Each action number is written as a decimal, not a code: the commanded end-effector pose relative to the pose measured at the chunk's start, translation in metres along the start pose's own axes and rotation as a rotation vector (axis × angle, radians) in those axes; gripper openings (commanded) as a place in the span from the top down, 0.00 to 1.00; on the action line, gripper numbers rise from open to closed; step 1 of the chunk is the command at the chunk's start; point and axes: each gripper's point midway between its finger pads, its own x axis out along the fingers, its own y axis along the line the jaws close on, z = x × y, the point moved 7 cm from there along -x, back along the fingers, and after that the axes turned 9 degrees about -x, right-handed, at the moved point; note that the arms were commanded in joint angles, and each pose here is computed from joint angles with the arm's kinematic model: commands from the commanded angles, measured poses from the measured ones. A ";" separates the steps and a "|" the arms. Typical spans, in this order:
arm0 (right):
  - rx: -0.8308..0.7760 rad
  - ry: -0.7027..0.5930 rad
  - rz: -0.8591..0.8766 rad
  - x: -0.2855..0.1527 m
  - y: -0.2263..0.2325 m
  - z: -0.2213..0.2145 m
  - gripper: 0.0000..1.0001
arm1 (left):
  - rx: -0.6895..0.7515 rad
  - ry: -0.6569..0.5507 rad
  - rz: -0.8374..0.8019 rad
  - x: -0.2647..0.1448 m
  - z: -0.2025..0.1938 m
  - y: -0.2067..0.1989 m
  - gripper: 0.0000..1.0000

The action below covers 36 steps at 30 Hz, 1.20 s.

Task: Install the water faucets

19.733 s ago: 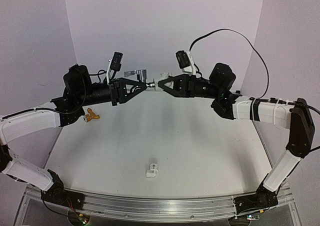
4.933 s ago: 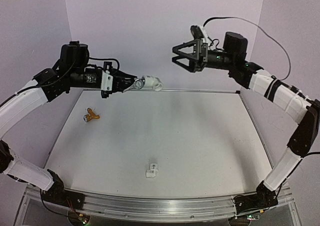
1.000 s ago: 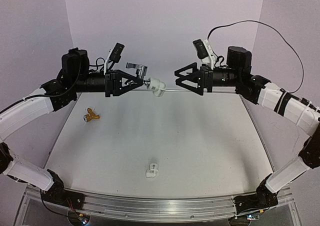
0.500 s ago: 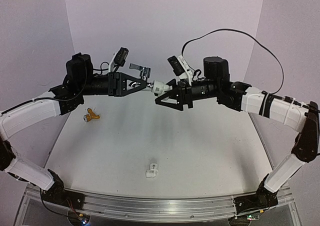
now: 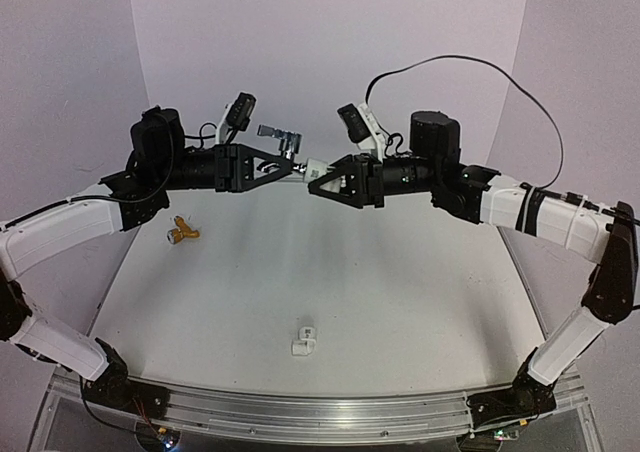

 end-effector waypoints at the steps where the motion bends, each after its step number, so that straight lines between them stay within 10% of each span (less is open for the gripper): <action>1: 0.040 -0.049 0.022 0.003 0.000 0.007 0.85 | 0.103 -0.025 -0.048 -0.001 0.004 -0.010 1.00; 7: 0.040 -0.052 -0.040 -0.001 -0.003 -0.001 1.00 | 0.103 -0.039 -0.035 -0.002 0.005 -0.010 0.97; 15: 0.030 -0.082 -0.161 -0.012 -0.004 -0.004 1.00 | 0.125 -0.112 0.055 -0.015 -0.003 -0.003 0.07; 26: 0.225 -0.089 -0.509 -0.073 -0.060 -0.050 1.00 | -0.059 -0.336 0.502 -0.066 -0.009 0.056 0.00; 36: 0.427 -0.048 -0.784 -0.148 -0.134 -0.121 1.00 | -0.149 -0.297 0.525 -0.063 -0.020 0.080 0.00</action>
